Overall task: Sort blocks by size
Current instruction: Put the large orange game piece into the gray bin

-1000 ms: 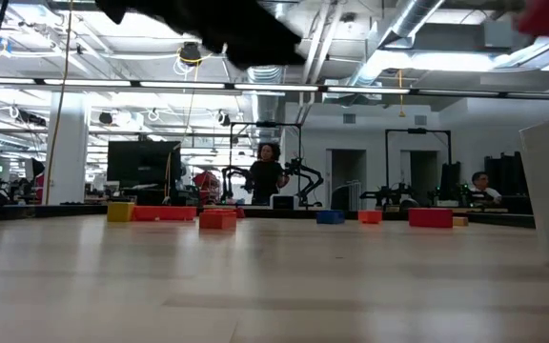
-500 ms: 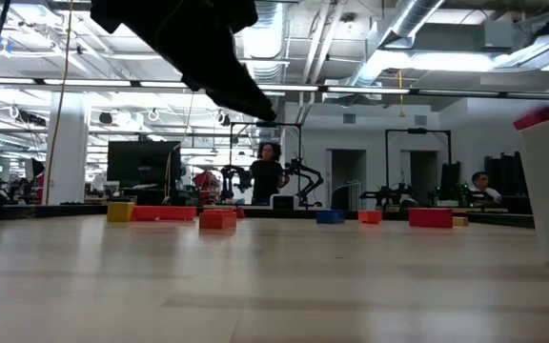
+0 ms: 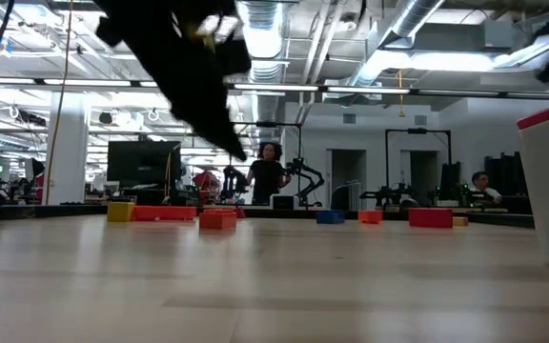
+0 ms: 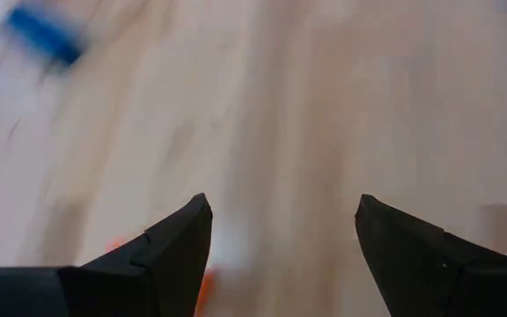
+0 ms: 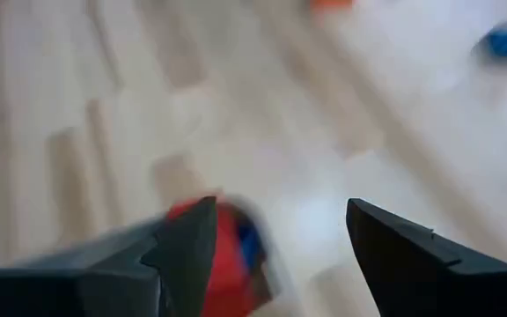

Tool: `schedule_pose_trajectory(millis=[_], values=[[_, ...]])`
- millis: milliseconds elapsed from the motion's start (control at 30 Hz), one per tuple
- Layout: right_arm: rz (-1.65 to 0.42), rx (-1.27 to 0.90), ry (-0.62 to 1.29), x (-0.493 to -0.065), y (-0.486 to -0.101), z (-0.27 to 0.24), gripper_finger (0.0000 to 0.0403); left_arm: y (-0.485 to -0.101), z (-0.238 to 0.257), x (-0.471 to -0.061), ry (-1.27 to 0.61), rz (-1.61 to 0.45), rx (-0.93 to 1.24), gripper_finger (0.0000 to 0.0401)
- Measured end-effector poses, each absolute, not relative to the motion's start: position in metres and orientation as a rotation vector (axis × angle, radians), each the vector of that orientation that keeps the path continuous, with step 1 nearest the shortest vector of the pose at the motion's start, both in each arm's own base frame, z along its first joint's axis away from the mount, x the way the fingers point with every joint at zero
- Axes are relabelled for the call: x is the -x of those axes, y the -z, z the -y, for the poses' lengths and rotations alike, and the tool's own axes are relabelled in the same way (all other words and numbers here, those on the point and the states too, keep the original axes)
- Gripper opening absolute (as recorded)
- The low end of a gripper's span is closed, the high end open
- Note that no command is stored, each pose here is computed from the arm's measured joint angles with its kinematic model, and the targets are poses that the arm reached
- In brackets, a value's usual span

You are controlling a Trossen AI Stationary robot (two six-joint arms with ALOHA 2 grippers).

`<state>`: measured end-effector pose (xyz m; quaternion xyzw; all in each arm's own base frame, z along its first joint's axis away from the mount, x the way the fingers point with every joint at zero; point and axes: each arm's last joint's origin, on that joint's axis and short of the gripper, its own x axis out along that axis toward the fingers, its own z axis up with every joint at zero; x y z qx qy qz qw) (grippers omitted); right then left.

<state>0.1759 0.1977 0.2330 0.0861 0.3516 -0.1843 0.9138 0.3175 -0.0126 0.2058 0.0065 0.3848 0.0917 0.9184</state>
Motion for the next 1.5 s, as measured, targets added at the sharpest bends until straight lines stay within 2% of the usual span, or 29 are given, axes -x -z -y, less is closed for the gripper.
schedule_pose_trajectory(millis=[133,233,533,667,767,1000,1200,1500], values=[[-0.618,-0.094,0.470,-0.180,-0.239,-0.188,0.0280,-0.187,-0.012,-0.319,-0.400,-0.858,0.056,0.0267],[-0.611,-0.087,0.513,-0.186,-0.239,-0.181,0.0280,-0.169,-0.028,-0.319,-0.483,-0.883,0.125,0.0267],[-0.562,-0.005,0.522,-0.199,-0.242,-0.175,0.0280,-0.135,-0.042,-0.303,-0.568,-0.899,0.205,0.0267],[-0.528,0.014,0.534,-0.199,-0.243,-0.175,0.0280,-0.132,-0.043,-0.300,-0.553,-0.909,0.183,0.0264],[-0.527,0.013,0.534,-0.199,-0.243,-0.175,0.0280,-0.131,-0.044,-0.298,-0.534,-0.923,0.152,0.0246],[-0.526,0.010,0.533,-0.200,-0.243,-0.175,0.0280,-0.132,-0.042,-0.301,-0.466,-0.913,0.028,0.0131],[-0.502,0.044,0.505,-0.200,-0.241,-0.182,0.0281,-0.138,-0.031,-0.312,-0.364,-0.813,-0.035,0.0130],[-0.413,0.145,0.492,-0.235,-0.221,-0.187,0.0281,-0.165,0.013,-0.334,-0.067,-0.474,-0.144,0.0130]])
